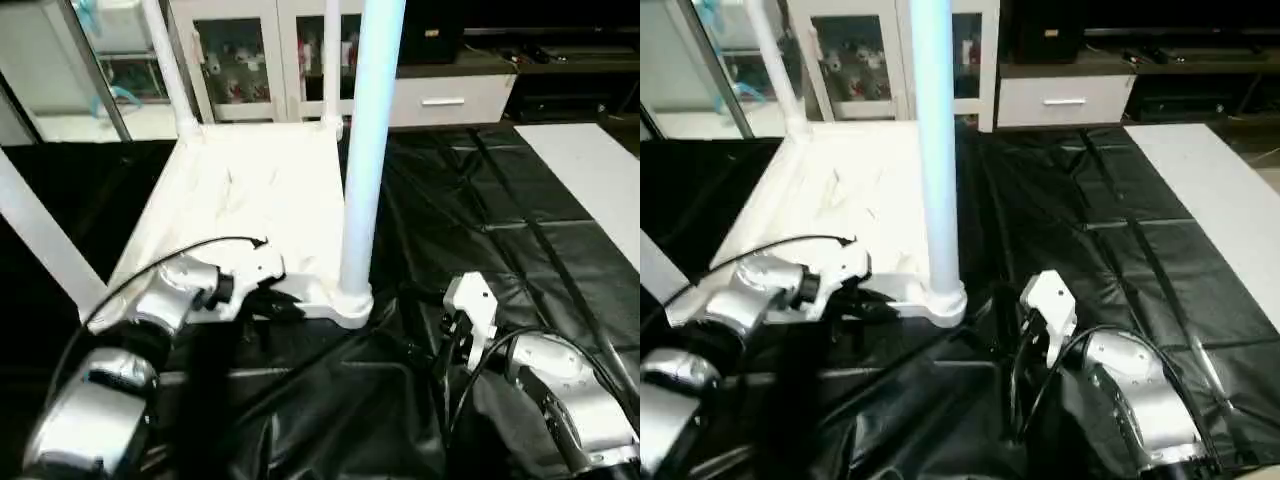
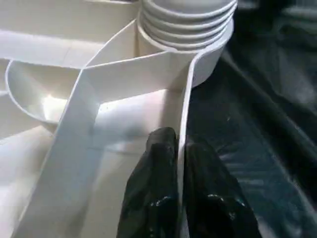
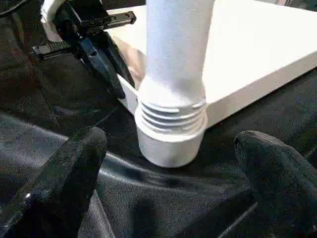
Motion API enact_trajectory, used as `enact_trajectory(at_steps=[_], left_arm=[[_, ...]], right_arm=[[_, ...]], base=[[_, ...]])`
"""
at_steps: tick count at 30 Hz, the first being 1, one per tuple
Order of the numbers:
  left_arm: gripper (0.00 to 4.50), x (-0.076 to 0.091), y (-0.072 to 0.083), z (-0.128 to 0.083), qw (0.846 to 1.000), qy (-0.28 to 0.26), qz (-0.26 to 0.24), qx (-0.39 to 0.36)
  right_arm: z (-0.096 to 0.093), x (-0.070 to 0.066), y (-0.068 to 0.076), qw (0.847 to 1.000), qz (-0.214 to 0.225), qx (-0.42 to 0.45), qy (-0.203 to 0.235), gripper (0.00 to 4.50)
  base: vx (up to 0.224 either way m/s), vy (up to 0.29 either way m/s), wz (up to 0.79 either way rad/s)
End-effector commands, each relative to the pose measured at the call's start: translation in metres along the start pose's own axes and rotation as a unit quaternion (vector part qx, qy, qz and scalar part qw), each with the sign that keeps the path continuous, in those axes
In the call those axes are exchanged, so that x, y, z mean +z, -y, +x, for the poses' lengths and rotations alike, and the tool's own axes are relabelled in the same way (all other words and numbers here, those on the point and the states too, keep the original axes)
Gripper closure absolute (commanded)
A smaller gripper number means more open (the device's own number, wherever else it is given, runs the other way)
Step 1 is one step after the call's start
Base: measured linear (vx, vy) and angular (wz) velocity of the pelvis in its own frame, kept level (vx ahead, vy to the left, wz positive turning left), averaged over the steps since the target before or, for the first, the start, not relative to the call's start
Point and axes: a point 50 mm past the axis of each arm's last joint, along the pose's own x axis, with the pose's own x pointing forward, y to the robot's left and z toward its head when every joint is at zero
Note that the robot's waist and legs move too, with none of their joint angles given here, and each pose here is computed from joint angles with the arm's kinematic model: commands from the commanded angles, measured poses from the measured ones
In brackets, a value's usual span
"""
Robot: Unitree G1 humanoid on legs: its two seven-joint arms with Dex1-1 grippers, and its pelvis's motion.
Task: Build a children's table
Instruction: Rotate table base, then rotate leg to tighten
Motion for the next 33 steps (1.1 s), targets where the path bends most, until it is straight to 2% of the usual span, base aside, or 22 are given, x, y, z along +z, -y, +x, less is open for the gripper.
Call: enact_trajectory(at_steps=[1, 3, 6, 9, 15, 19, 25, 32, 33], left_arm=[[4.47, -0.018, 0.018, 0.018, 0.996, 0.040, -0.074, 0.010], [4.49, -0.018, 0.027, 0.028, 0.995, 0.056, -0.079, 0.025], [4.49, -0.013, 0.038, 0.034, 0.997, 0.063, -0.046, 0.012], [4.49, -0.012, 0.038, 0.034, 0.998, 0.058, -0.035, 0.007], [4.49, -0.007, 0.040, 0.028, 0.999, 0.038, -0.007, -0.009], [4.49, -0.006, 0.043, 0.026, 0.999, 0.034, 0.003, -0.024], [4.49, -0.005, 0.044, 0.023, 0.999, 0.026, 0.016, -0.044], [4.49, -0.001, 0.041, 0.021, 0.999, 0.024, 0.021, -0.039], [4.50, -0.001, 0.040, 0.021, 0.999, 0.024, 0.021, -0.038]], right_arm=[[-0.003, 0.002, 0.004, 1.000, 0.000, -0.018, 0.005, 0.00], [-0.004, 0.007, 0.008, 0.999, 0.008, -0.032, 0.019, 0.00], [-0.001, 0.009, 0.008, 1.000, 0.016, -0.006, 0.018, 0.00], [0.002, 0.009, 0.010, 1.000, 0.009, -0.004, 0.012, 0.00], [0.016, 0.013, 0.026, 1.000, -0.008, -0.022, 0.001, 0.00], [0.023, 0.014, 0.026, 1.000, 0.000, 0.000, -0.003, 0.00], [0.035, 0.012, 0.020, 0.997, 0.009, 0.079, -0.020, 0.00], [0.041, 0.013, 0.026, 0.996, 0.004, 0.088, -0.027, 0.00], [0.041, 0.014, 0.027, 0.996, 0.008, 0.088, -0.023, 0.18]], base=[[0.000, 0.000, 0.00], [0.000, 0.000, 0.00], [0.000, 0.000, 0.00], [0.000, 0.000, 0.00], [0.000, 0.000, 0.00], [0.000, 0.000, 0.00], [0.000, 0.000, 0.00], [0.000, 0.000, 0.00], [0.000, 0.000, 0.00]])
